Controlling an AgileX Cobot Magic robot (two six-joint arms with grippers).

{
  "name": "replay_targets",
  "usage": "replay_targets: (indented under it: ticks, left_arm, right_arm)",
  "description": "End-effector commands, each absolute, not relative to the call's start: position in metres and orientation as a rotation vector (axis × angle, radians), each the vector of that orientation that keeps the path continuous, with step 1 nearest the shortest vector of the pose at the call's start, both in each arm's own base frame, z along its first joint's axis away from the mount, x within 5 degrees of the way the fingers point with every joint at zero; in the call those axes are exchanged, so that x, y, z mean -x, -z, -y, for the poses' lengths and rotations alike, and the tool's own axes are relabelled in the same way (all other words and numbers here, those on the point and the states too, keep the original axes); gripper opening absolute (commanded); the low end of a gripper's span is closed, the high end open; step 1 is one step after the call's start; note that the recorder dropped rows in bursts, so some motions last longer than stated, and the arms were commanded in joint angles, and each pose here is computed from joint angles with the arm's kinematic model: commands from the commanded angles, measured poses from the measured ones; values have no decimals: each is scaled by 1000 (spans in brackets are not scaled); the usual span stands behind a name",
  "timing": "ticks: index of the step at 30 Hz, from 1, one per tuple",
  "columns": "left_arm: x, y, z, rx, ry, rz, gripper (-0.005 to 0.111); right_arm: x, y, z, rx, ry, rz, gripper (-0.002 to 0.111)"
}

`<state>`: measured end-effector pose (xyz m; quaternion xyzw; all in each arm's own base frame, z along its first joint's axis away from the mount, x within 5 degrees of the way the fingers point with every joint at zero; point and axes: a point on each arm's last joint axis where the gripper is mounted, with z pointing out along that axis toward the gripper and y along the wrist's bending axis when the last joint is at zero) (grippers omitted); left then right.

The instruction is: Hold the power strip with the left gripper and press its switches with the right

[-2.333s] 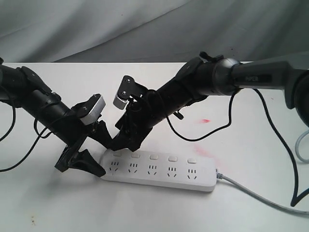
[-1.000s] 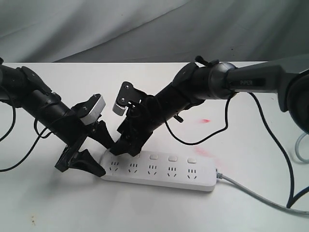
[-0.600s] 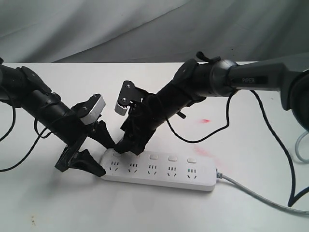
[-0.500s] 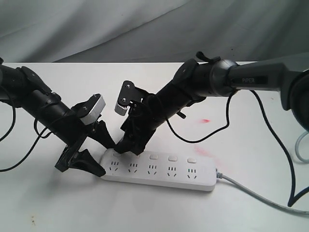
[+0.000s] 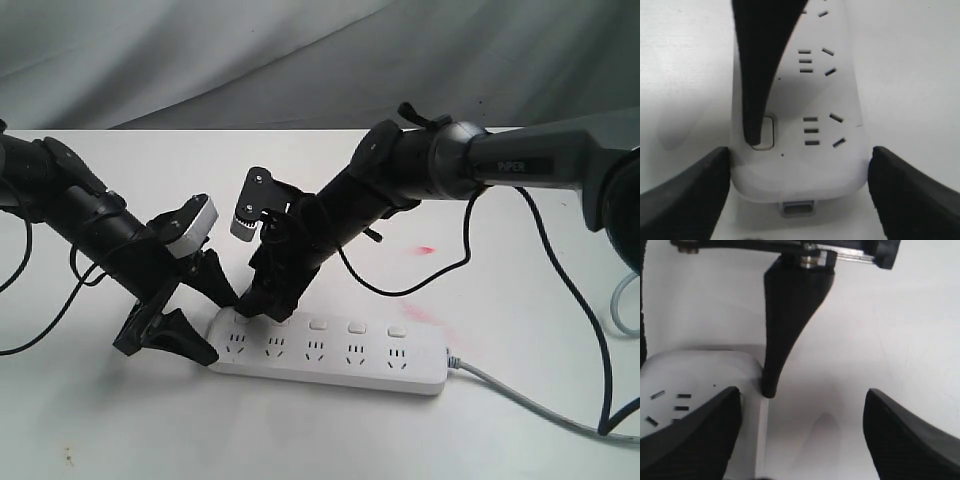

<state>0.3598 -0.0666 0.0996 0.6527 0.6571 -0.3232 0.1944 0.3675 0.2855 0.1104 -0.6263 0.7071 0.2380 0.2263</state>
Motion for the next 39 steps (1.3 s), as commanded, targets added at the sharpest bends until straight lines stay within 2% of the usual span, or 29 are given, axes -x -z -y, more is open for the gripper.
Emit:
replay_targets:
  ticks: [1,6,14,18,23,26,29,39]
  left_arm:
    - [-364,-99,65,-1822,853,-1846,49]
    - [-364,-99,65,-1822,853,-1846,49]
    - [-364,-99,65,-1822,853,-1846,49]
    - [-364,-99,65,-1822,853,-1846,49]
    - [-364,-99,65,-1822,853,-1846,49]
    - [-364,-99,65,-1822,853,-1846,49]
    - [-364,-99,65,-1822,853,-1846,49]
    - [-364,-99,65,-1822,853,-1846,49]
  right_arm:
    - [-356,-87,-288,1817,-556,-1951,64]
    - [-348,-77,-290,1811,-516,-1967,64]
    - [-350,-86,-293,1745,-539,-1977,64]
    - [-351,-121,-296,1670,-559,-1926,64]
    - [-353,-184,-284,1585,-565,-1834,64]
    - [-354,-204,-270,1570,-624,-1826,64]
    - [-355,-199,-259,1591,-652,-1841,64]
    - [-343,-149,-248,1589,-574,-1920,64]
